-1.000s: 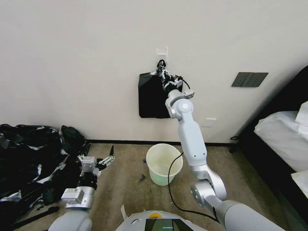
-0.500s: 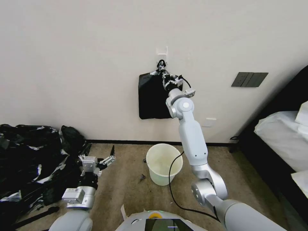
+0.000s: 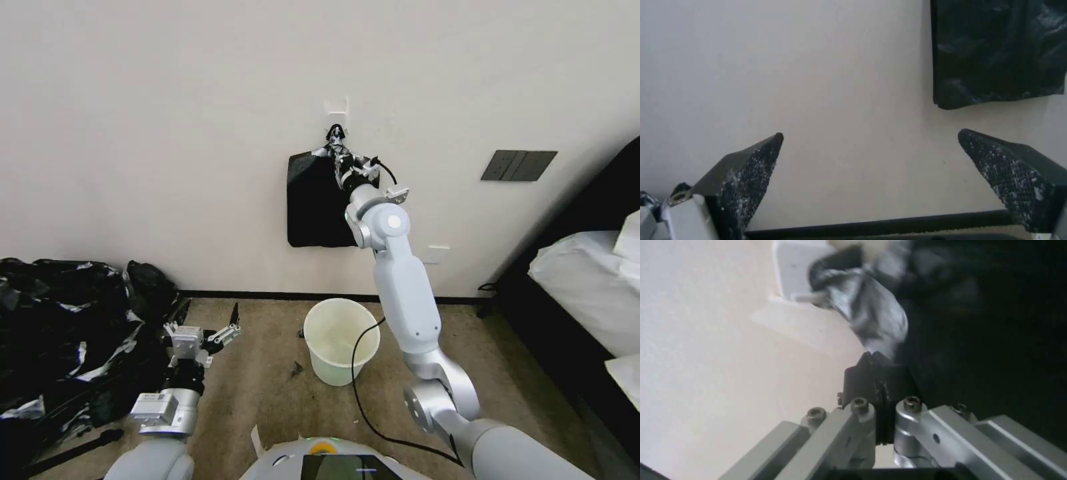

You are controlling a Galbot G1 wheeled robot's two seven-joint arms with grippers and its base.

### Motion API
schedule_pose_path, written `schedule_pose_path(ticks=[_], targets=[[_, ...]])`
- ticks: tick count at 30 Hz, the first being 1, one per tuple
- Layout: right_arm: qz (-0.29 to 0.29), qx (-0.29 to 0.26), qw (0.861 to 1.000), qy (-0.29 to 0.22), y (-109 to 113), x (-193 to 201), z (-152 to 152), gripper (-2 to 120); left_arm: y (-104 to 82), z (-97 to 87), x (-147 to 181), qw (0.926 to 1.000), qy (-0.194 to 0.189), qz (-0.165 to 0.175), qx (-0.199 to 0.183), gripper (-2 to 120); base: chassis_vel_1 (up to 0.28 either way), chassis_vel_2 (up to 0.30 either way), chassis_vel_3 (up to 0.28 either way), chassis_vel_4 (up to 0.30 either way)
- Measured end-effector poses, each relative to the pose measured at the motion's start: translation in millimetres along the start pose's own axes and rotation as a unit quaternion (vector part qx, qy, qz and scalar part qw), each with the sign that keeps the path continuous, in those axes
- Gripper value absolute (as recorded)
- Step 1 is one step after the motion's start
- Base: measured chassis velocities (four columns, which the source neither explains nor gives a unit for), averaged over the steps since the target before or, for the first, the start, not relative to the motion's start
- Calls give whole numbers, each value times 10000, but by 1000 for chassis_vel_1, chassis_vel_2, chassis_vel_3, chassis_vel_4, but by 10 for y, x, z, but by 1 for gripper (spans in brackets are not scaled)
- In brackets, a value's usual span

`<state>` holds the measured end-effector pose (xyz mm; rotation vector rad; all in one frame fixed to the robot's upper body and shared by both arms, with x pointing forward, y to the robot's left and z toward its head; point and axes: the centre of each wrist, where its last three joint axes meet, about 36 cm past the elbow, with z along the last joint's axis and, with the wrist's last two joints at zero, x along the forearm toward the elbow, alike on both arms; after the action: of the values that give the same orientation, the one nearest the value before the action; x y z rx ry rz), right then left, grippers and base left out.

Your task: Place a trash bag onto the trash bin.

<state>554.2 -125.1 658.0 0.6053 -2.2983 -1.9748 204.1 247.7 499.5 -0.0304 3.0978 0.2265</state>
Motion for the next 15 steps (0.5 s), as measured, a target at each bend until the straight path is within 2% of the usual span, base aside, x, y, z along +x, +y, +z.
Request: schedule_pose_path(ticks=[3, 8, 10, 12, 15], targets=[[91, 66, 9999, 32, -98, 142, 1, 0, -6, 3, 7, 10000, 6, 37, -3, 100, 0, 0, 0, 0], [-5, 274, 9996, 14, -138, 196, -10, 0, -7, 5, 10, 10000, 11, 62, -14, 100, 0, 0, 0, 0], [-179, 608, 9980, -53, -140, 176, -27, 8, -10, 8, 17, 10000, 23, 72, -24, 100, 0, 0, 0, 0], [-228, 654, 9976, -43, -117, 156, -34, 11, -11, 9, 20, 10000, 29, 73, -27, 100, 0, 0, 0, 0], [-295, 668, 9973, -59, -46, 39, -14, 24, -12, 13, 29, 10000, 34, 78, -41, 100, 0, 0, 0, 0]])
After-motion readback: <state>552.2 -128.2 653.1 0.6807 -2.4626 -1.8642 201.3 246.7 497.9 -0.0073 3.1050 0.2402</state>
